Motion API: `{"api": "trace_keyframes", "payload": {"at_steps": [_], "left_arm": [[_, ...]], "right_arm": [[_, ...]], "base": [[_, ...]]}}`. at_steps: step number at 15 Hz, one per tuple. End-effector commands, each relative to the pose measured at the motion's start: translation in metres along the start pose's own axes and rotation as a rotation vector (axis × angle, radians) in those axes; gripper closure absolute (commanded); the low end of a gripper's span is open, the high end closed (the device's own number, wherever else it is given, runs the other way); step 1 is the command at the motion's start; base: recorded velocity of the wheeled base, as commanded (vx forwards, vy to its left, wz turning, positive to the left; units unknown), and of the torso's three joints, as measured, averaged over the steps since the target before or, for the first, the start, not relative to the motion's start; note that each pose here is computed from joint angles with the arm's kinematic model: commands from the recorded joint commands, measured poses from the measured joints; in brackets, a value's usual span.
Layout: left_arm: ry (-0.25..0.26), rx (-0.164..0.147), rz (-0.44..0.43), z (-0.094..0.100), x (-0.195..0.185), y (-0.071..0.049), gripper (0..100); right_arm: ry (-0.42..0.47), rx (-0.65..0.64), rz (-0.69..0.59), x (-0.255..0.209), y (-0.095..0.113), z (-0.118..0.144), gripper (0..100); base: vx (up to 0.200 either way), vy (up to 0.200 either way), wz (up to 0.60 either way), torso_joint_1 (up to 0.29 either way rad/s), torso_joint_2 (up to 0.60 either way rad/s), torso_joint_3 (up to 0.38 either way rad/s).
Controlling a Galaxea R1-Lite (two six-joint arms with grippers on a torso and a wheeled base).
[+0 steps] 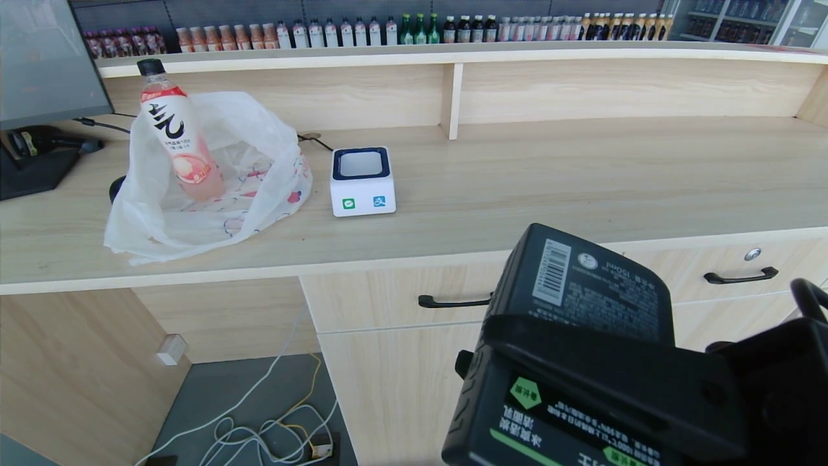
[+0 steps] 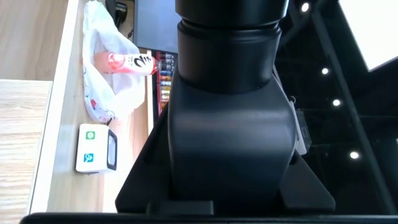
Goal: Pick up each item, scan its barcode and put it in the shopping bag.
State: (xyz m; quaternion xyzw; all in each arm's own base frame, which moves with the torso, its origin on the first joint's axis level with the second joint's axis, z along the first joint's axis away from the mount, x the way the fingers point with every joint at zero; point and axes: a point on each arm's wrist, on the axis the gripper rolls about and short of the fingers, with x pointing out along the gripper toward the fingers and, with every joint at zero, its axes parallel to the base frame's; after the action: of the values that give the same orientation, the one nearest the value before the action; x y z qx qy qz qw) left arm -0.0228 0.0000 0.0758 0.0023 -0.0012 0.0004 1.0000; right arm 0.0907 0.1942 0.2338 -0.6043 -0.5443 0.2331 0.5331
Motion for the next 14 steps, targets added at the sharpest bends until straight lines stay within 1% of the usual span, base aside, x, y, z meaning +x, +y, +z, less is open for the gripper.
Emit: {"api": "trace_keyframes", "payload": {"at_steps": [1, 3, 5, 8, 9, 10, 12, 14], "left_arm": [[-0.001, 0.000, 0.001, 0.000, 0.000, 0.000, 0], [-0.001, 0.000, 0.001, 0.000, 0.000, 0.000, 0], [-0.001, 0.000, 0.001, 0.000, 0.000, 0.000, 0], [-0.001, 0.000, 0.001, 0.000, 0.000, 0.000, 0], [-0.001, 0.000, 0.001, 0.000, 0.000, 0.000, 0], [-0.001, 0.000, 0.001, 0.000, 0.000, 0.000, 0], [-0.001, 0.000, 0.001, 0.000, 0.000, 0.000, 0], [-0.001, 0.000, 0.001, 0.000, 0.000, 0.000, 0]], "right_arm": [[0.000, 0.000, -0.001, 0.000, 0.000, 0.000, 100], [-0.001, 0.013, 0.002, 0.000, 0.000, 0.000, 100], [-0.004, 0.066, 0.012, -0.002, 0.003, 0.001, 100], [-0.004, 0.105, 0.014, -0.005, 0.005, 0.002, 100], [-0.004, 0.150, 0.014, -0.007, 0.007, 0.003, 100], [-0.004, 0.219, 0.026, -0.010, 0.010, 0.005, 100], [0.002, 0.405, 0.064, -0.016, 0.018, 0.008, 100], [0.010, 0.656, 0.110, -0.019, 0.028, 0.011, 100]], "base": [[0.000, 0.000, 0.00, 0.000, 0.00, 0.000], [0.000, 0.000, 0.00, 0.000, 0.00, 0.000], [0.000, 0.000, 0.00, 0.000, 0.00, 0.000], [0.000, 0.000, 0.00, 0.000, 0.00, 0.000], [0.000, 0.000, 0.00, 0.000, 0.00, 0.000], [0.000, 0.000, 0.00, 0.000, 0.00, 0.000], [0.000, 0.000, 0.00, 0.000, 0.00, 0.000], [0.000, 0.000, 0.00, 0.000, 0.00, 0.000]]}}
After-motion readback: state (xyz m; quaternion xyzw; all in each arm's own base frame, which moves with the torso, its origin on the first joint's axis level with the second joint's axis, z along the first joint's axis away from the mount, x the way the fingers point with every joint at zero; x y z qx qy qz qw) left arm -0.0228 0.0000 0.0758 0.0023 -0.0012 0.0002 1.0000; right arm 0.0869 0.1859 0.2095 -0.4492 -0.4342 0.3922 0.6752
